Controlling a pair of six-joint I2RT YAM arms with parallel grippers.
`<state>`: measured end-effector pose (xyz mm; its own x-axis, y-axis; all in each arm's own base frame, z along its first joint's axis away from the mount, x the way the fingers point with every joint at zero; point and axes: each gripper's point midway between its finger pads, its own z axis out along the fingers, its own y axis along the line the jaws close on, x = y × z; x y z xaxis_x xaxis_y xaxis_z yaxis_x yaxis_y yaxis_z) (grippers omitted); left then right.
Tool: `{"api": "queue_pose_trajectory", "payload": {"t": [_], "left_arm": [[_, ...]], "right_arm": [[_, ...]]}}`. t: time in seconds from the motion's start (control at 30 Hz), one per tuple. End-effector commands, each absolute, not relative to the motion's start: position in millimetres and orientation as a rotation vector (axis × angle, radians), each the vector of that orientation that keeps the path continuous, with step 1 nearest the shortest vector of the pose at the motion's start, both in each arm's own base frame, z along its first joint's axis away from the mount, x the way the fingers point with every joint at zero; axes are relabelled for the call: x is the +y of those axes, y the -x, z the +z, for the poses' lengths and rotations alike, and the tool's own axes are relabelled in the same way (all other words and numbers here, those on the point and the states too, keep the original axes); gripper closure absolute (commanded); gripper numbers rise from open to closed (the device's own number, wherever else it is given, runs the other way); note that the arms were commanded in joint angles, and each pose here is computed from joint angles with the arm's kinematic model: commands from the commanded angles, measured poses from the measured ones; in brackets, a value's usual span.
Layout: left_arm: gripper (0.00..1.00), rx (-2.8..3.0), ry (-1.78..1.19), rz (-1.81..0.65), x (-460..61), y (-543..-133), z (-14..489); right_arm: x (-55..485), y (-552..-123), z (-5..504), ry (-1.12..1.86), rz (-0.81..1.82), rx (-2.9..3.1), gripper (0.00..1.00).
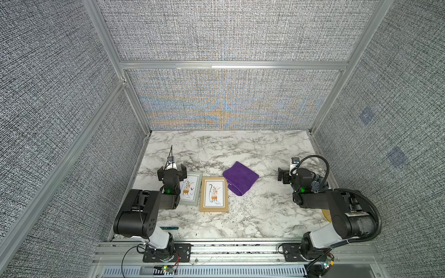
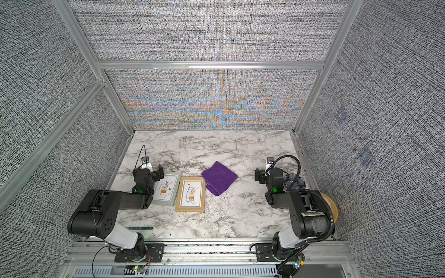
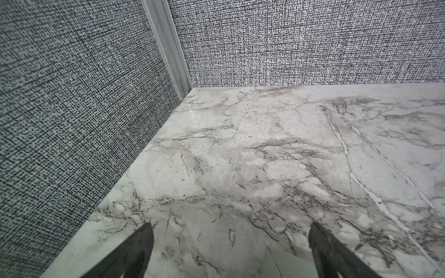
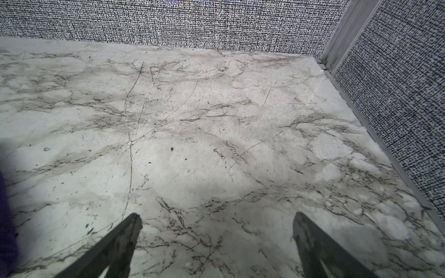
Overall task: Wipe the picture frame with a cloth
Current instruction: Move the picture frame to the center of the board.
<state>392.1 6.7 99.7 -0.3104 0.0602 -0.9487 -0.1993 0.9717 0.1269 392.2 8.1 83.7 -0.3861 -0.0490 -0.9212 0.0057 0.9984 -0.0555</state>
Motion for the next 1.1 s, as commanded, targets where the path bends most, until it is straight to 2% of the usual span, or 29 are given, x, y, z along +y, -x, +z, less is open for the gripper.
{"api": "queue_pose_trajectory", "payload": {"t": [0.0,0.27,0.57,0.73,0.87,1.07], "left_arm": [[0.0,1.855,0.108,0.25,6.8,-393.6,104.0],[0.0,1.82,0.115,0.246,7.8,-387.5,114.9],[0.0,1.761,0.17,0.255,12.0,-372.1,170.9],[0.0,1.815,0.177,0.093,-5.8,-369.4,197.4],[0.0,1.962,0.329,-0.067,-14.8,-359.9,204.4],[0.0,2.159,0.322,-0.232,-40.0,-343.8,216.4]], "right_arm": [[6.3,-395.1,88.9,0.016,-0.067,1.948,0.01],[11.8,-386.5,105.2,0.052,-0.042,1.898,0.01],[20.1,-386.6,147.2,0.083,-0.015,1.935,0.01],[26.9,-387.1,183.6,0.018,0.056,1.988,0.01],[30.0,-384.7,196.6,-0.144,0.158,2.131,0.01],[73.2,-383.7,205.5,-0.128,0.382,2.347,0.01]]}}
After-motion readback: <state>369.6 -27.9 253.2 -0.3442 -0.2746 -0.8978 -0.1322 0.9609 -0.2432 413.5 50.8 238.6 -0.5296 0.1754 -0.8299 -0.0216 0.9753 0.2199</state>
